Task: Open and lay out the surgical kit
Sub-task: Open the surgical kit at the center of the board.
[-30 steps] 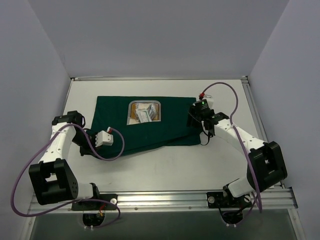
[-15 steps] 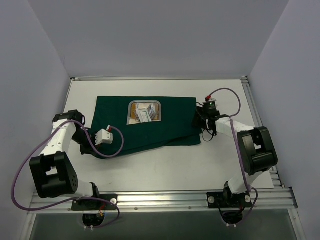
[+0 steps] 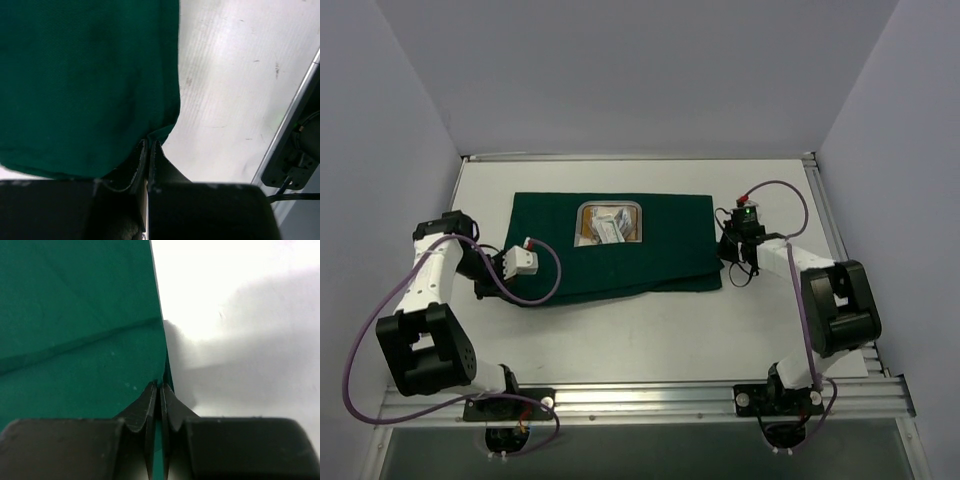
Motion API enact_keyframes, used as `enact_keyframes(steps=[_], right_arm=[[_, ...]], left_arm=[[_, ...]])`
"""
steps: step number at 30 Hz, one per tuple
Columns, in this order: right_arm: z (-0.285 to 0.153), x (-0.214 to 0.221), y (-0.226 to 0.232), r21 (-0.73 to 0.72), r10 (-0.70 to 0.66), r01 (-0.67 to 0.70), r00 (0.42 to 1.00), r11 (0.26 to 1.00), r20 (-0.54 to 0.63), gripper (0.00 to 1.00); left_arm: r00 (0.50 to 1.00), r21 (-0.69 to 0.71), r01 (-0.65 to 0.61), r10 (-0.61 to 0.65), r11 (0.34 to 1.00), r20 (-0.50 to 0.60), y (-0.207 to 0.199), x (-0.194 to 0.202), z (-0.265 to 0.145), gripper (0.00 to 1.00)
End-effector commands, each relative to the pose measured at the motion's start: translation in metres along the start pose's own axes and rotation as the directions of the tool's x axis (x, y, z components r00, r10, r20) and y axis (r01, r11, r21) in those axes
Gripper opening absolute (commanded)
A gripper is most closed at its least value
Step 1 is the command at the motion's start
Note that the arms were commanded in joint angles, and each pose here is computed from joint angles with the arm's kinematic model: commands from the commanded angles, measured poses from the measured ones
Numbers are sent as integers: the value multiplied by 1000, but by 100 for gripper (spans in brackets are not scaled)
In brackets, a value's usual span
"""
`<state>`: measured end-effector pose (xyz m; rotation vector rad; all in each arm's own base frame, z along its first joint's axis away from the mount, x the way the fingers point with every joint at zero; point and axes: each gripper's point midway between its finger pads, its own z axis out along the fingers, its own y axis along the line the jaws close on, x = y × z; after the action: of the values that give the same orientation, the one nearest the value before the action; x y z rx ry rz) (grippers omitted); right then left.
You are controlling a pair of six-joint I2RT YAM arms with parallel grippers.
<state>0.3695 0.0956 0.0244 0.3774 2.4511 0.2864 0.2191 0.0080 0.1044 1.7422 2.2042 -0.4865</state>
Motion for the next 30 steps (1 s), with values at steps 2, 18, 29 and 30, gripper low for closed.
enact_keyframes(steps=[2, 18, 29, 30], right_arm=[[-43, -20, -16, 124, -22, 16, 999, 992, 48, 0], [-165, 51, 7, 80, 91, -86, 994, 993, -58, 0], [-177, 131, -23, 186, 109, -62, 962, 981, -252, 0], [-178, 135, -26, 199, 102, -49, 959, 979, -265, 0]], left_arm=[[992, 177, 93, -107, 980, 74, -56, -18, -30, 2], [976, 111, 177, -189, 978, 111, -69, -1, -34, 2], [980, 245, 198, -197, 949, -29, -96, 31, -16, 2], [979, 251, 202, -200, 947, -34, -95, 32, -16, 2]])
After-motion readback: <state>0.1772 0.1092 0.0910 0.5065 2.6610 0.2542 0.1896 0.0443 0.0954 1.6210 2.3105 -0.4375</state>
